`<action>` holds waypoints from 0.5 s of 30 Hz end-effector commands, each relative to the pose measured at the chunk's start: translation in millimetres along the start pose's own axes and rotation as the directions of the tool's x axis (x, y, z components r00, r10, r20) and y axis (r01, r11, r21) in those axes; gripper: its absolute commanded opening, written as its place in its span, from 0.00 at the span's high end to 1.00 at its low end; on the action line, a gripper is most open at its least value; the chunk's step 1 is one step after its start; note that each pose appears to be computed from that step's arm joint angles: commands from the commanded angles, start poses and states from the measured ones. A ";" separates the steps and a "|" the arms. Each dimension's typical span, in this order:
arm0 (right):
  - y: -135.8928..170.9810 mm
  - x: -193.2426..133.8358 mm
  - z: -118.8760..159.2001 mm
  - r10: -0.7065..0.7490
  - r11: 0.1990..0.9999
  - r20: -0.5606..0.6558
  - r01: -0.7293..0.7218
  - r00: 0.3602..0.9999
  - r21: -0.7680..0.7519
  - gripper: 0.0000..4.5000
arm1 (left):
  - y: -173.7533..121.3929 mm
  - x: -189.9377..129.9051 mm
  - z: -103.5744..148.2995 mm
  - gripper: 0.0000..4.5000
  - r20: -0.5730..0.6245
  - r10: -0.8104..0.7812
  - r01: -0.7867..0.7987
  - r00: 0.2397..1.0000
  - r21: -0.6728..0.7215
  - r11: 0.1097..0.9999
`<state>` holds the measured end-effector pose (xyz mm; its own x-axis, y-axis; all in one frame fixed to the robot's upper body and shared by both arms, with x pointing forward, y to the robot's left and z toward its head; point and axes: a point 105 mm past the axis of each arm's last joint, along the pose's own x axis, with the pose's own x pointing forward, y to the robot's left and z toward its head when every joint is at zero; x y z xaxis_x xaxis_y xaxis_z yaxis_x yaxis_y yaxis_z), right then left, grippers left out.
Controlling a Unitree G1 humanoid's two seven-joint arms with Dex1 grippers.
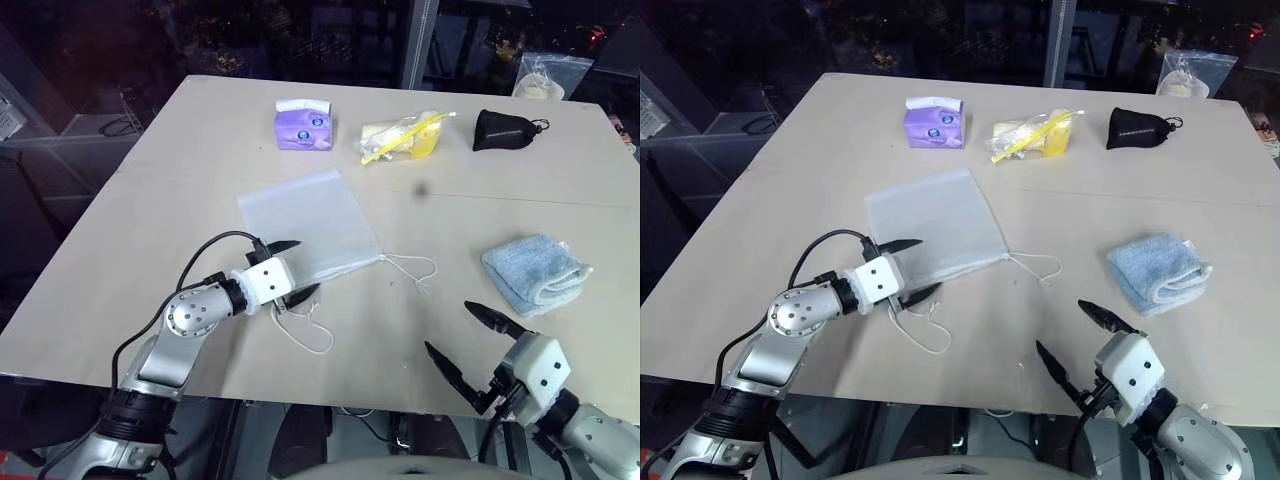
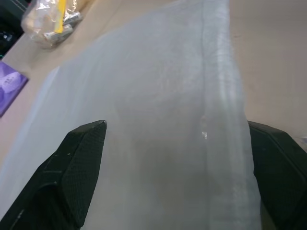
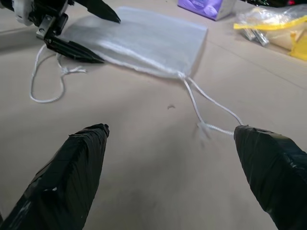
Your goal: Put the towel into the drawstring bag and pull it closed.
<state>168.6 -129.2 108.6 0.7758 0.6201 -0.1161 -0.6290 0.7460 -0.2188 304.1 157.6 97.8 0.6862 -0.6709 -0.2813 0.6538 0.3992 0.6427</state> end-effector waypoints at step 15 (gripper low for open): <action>-0.8 19.2 7.1 -0.062 0.998 0.017 0.062 0.998 0.027 0.00 | 39.8 15.0 32.3 0.99 0.141 -0.071 0.141 0.987 -0.578 0.804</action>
<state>183.2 -119.2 105.8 0.8069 0.5800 -0.1121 -0.5901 0.7830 -0.1968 333.6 147.8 119.6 0.6313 -0.7268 -0.2705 0.7738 0.6139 0.1563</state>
